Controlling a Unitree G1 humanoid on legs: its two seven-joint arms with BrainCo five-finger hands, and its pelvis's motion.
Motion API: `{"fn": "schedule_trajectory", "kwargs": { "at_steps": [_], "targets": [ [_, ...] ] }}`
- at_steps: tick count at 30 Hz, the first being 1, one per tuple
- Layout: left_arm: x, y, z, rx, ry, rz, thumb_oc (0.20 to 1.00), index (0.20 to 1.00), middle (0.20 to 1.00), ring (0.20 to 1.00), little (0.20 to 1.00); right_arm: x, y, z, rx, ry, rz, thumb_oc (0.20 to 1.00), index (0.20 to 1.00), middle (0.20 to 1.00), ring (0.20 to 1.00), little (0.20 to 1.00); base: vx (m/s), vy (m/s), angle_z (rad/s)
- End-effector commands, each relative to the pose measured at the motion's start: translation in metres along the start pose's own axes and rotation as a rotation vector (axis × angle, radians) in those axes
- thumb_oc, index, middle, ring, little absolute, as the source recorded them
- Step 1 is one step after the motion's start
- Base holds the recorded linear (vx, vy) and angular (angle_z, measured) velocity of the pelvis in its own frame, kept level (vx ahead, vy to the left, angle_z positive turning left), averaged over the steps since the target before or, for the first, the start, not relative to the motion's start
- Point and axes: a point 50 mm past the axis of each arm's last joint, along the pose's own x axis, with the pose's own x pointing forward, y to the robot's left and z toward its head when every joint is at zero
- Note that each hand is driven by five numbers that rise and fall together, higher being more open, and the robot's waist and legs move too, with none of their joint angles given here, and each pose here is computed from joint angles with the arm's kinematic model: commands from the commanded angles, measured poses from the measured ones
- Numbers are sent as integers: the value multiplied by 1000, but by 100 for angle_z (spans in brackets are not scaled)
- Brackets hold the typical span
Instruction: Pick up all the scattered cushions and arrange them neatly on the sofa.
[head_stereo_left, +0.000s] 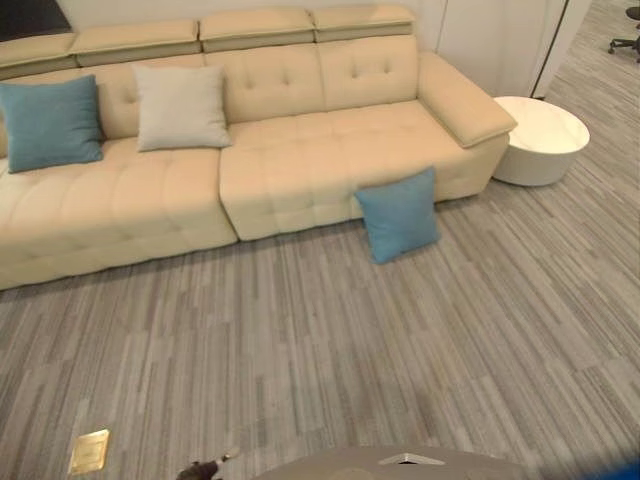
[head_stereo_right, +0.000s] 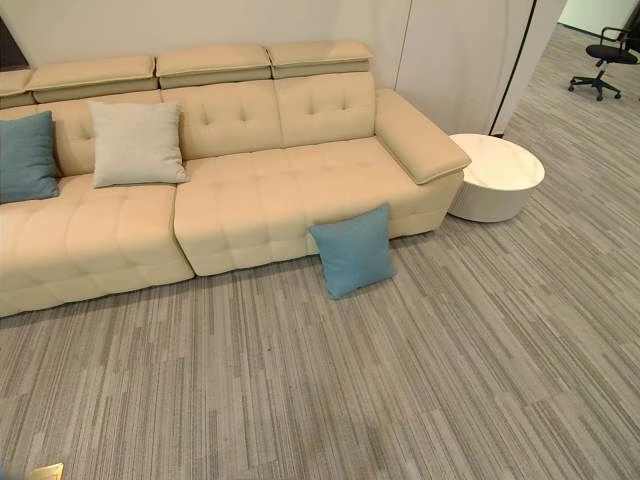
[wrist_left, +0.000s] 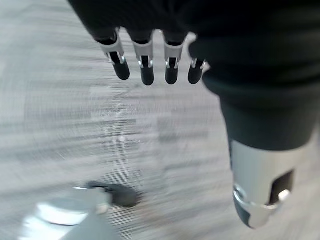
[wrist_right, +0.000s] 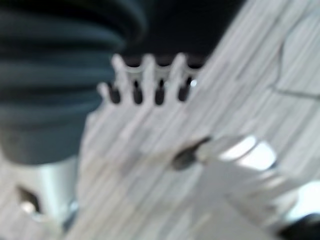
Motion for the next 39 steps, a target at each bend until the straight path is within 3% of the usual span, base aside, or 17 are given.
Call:
{"fn": "schedule_trajectory", "kwargs": {
  "at_steps": [1, 4, 5, 6, 7, 12, 15, 18, 24, 27, 29, 31, 35, 39],
  "targets": [
    [0, 0, -11, -37, 58, 47, 1000, 1000, 1000, 1000, 1000, 0, 0, -7, -57, 54, 21, 1000, 1000, 1000, 1000, 1000, 1, 1, -4],
    [0, -7, -7, -90, 55, 33, 1000, 1000, 1000, 1000, 1000, 0, 4, -6, -79, 48, 28, 1000, 1000, 1000, 1000, 1000, 0, -5, -3],
    [-1, -21, 4, -272, 59, 9, 1000, 1000, 1000, 1000, 1000, 2, 17, 1, -104, 4, 62, 1000, 1000, 1000, 1000, 1000, 0, 0, 0],
    [-1, -21, 5, -273, 59, 9, 1000, 1000, 1000, 1000, 1000, 2, 17, 1, -105, 4, 62, 1000, 1000, 1000, 1000, 1000, -20, -64, -1],
    [-2, -36, 11, -401, 72, -36, 1000, 1000, 1000, 1000, 1000, 3, 32, 12, -140, -60, 100, 1000, 1000, 1000, 1000, 1000, -7, -52, -4],
    [-5, -53, 27, -311, 24, -90, 1000, 1000, 1000, 1000, 1000, 3, 50, 19, -261, -107, 136, 1000, 1000, 1000, 1000, 1000, -13, -134, -43],
    [-6, -60, 32, -237, 2, -96, 1000, 1000, 1000, 1000, 1000, 3, 43, 8, -288, -69, 115, 1000, 1000, 1000, 1000, 1000, 90, -132, -52],
    [-10, -72, 53, -153, -91, -139, 1000, 1000, 1000, 1000, 1000, 1, 11, -17, -283, 56, 31, 1000, 1000, 1000, 1000, 1000, 126, -207, -45],
    [-12, -68, 76, -204, -178, -127, 1000, 1000, 1000, 1000, 1000, -1, -3, -15, -284, 62, -3, 1000, 1000, 1000, 1000, 1000, 33, -149, 10],
    [-6, -54, 36, -445, -11, -109, 1000, 1000, 1000, 1000, 1000, 0, -3, -8, -273, 38, 3, 1000, 1000, 1000, 1000, 1000, 276, -35, 27],
    [-4, -46, 14, -899, 127, -78, 1000, 1000, 1000, 1000, 1000, 0, 2, 0, -211, 2, 13, 1000, 1000, 1000, 1000, 1000, 404, 52, 6],
    [-3, -40, 7, -1116, 167, -47, 1000, 1000, 1000, 1000, 1000, 0, 3, 13, -175, -30, 0, 1000, 1000, 1000, 1000, 1000, 369, 85, -8],
    [-5, -24, -30, -1068, 218, 52, 1000, 1000, 1000, 1000, 1000, 0, 5, 24, -241, -63, 8, 1000, 1000, 1000, 1000, 1000, 335, 116, -12],
    [-3, -4, -32, -1060, 192, 106, 1000, 1000, 1000, 1000, 1000, 0, 13, 27, -221, -109, 31, 1000, 1000, 1000, 1000, 1000, 373, 155, -2]
  ]
}}
